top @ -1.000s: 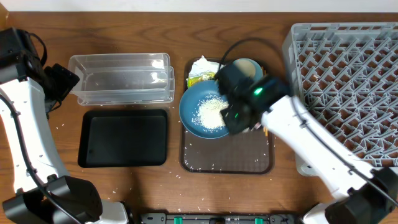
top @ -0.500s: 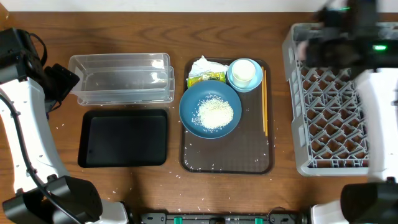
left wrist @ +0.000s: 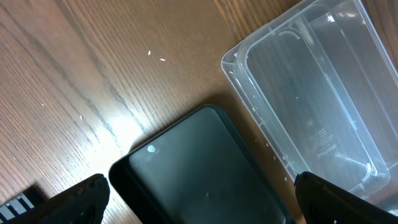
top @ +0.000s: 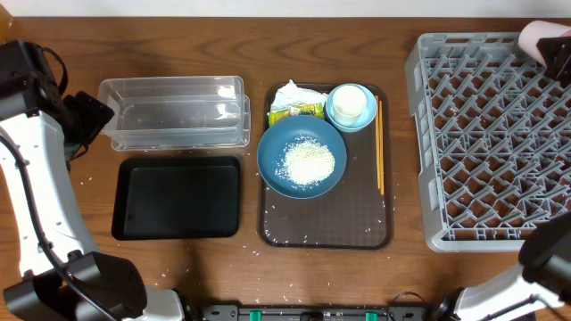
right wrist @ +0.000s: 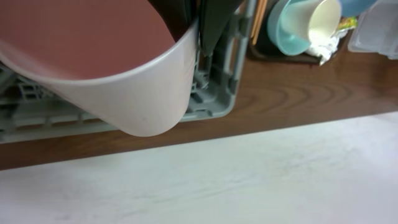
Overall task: Sort waste into correct bins and load items into the dishwasher rack
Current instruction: 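Carry the pink cup to the rack and set it upside down, then open the right gripper and raise it off the pink cup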
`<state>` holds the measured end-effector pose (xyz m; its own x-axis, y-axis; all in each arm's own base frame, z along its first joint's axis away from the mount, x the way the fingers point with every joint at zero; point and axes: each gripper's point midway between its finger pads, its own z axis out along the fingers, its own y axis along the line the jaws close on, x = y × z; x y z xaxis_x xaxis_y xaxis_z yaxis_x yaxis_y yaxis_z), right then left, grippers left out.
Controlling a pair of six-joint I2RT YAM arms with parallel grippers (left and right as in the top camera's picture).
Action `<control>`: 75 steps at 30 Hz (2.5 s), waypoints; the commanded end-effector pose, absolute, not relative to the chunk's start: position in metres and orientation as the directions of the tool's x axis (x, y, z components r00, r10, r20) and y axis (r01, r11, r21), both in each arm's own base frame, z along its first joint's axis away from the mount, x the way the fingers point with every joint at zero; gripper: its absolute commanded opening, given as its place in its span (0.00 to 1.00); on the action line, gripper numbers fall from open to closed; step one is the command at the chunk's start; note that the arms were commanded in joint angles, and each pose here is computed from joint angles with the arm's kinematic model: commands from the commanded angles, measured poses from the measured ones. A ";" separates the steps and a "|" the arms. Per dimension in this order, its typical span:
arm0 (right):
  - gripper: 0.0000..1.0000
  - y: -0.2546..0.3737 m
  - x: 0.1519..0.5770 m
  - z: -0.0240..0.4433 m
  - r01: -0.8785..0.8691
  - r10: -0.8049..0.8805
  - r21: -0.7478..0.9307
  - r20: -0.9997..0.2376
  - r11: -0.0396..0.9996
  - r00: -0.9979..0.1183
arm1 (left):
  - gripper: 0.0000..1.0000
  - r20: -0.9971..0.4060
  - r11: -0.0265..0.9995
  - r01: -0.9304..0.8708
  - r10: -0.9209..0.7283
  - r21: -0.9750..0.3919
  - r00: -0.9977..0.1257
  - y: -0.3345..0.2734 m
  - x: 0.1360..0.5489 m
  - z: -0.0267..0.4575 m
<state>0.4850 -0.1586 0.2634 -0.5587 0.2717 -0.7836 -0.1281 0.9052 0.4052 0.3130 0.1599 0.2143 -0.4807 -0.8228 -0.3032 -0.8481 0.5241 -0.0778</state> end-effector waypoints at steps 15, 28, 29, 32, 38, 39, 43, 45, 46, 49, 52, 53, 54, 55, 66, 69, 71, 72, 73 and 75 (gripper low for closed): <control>0.01 -0.203 0.521 0.191 -0.357 0.502 0.709 -0.692 0.608 -0.519 | 0.98 -0.325 0.514 -0.853 -0.825 -0.091 -0.462 0.162 0.312 0.224; 0.01 -0.247 0.506 0.135 -0.165 0.676 0.869 -0.470 0.466 -0.567 | 0.98 -0.325 0.514 -0.853 -0.825 -0.091 -0.462 0.162 0.312 0.224; 0.01 -0.250 0.504 0.135 -0.153 0.688 0.878 -0.454 0.453 -0.567 | 0.98 -0.325 0.514 -0.853 -0.825 -0.091 -0.462 0.162 0.312 0.224; 0.03 -0.255 0.499 0.137 -0.142 0.704 0.893 -0.427 0.427 -0.567 | 0.98 -0.325 0.514 -0.853 -0.825 -0.091 -0.462 0.162 0.312 0.224; 0.15 -0.255 0.494 0.140 -0.147 0.712 0.911 -0.394 0.385 -0.582 | 0.98 -0.325 0.514 -0.853 -0.825 -0.091 -0.462 0.162 0.312 0.224; 0.15 -0.255 0.493 0.141 -0.142 0.715 0.914 -0.387 0.379 -0.583 | 0.98 -0.325 0.514 -0.853 -0.825 -0.091 -0.462 0.162 0.312 0.224; 0.09 -0.258 0.492 0.134 -0.076 0.743 0.930 -0.335 0.360 -0.580 | 0.98 -0.325 0.514 -0.853 -0.825 -0.091 -0.462 0.162 0.312 0.224; 0.07 -0.263 0.490 0.127 -0.013 0.768 0.936 -0.297 0.352 -0.568 | 0.98 -0.325 0.513 -0.853 -0.825 -0.090 -0.462 0.162 0.312 0.224; 0.07 -0.265 0.489 0.123 0.016 0.778 0.937 -0.281 0.350 -0.562 | 0.98 -0.325 0.514 -0.853 -0.825 -0.091 -0.462 0.162 0.312 0.224; 0.07 -0.274 0.481 0.117 0.118 0.805 0.919 -0.261 0.376 -0.533 | 0.98 -0.325 0.514 -0.853 -0.825 -0.091 -0.462 0.162 0.312 0.224; 0.14 -0.284 0.463 0.114 0.271 0.815 0.848 -0.276 0.456 -0.509 | 0.98 -0.325 0.514 -0.853 -0.825 -0.091 -0.462 0.162 0.312 0.224; 0.17 -0.289 0.456 0.114 0.323 0.817 0.814 -0.285 0.483 -0.502 | 0.98 -0.325 0.514 -0.853 -0.825 -0.091 -0.462 0.162 0.312 0.224; 0.18 -0.293 0.447 0.114 0.382 0.816 0.770 -0.296 0.512 -0.496 | 0.98 -0.325 0.514 -0.853 -0.825 -0.091 -0.462 0.162 0.312 0.224; 0.18 -0.299 0.437 0.117 0.439 0.819 0.724 -0.306 0.532 -0.486 | 0.98 -0.325 0.514 -0.853 -0.825 -0.091 -0.462 0.162 0.312 0.224; 0.55 -0.300 0.402 0.228 0.499 0.762 0.577 -0.509 0.647 -0.400 | 0.98 -0.325 0.514 -0.853 -0.825 -0.091 -0.462 0.162 0.312 0.224; 0.52 -0.284 0.412 0.249 0.444 0.734 0.584 -0.549 0.679 -0.400 | 0.98 -0.325 0.514 -0.853 -0.825 -0.091 -0.462 0.162 0.312 0.224; 0.27 -0.269 0.426 0.250 0.416 0.709 0.574 -0.563 0.705 -0.424 | 0.98 -0.325 0.514 -0.853 -0.825 -0.091 -0.462 0.162 0.312 0.224; 0.23 -0.265 0.430 0.246 0.422 0.702 0.561 -0.565 0.712 -0.434 | 0.98 -0.325 0.514 -0.853 -0.825 -0.091 -0.462 0.162 0.312 0.224; 0.15 -0.262 0.434 0.241 0.440 0.695 0.537 -0.566 0.719 -0.444 | 0.98 -0.325 0.514 -0.853 -0.825 -0.091 -0.462 0.162 0.312 0.224; 0.04 -0.259 0.443 0.224 0.505 0.674 0.453 -0.575 0.735 -0.464 | 0.98 -0.325 0.514 -0.853 -0.825 -0.091 -0.462 0.162 0.312 0.224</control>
<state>0.4295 -0.2662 0.2482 -0.4267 0.6991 -0.5737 0.4402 0.7147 0.5435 0.3129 0.1598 0.2145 -0.4806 -0.8228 -0.3033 -0.8480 0.5242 -0.0783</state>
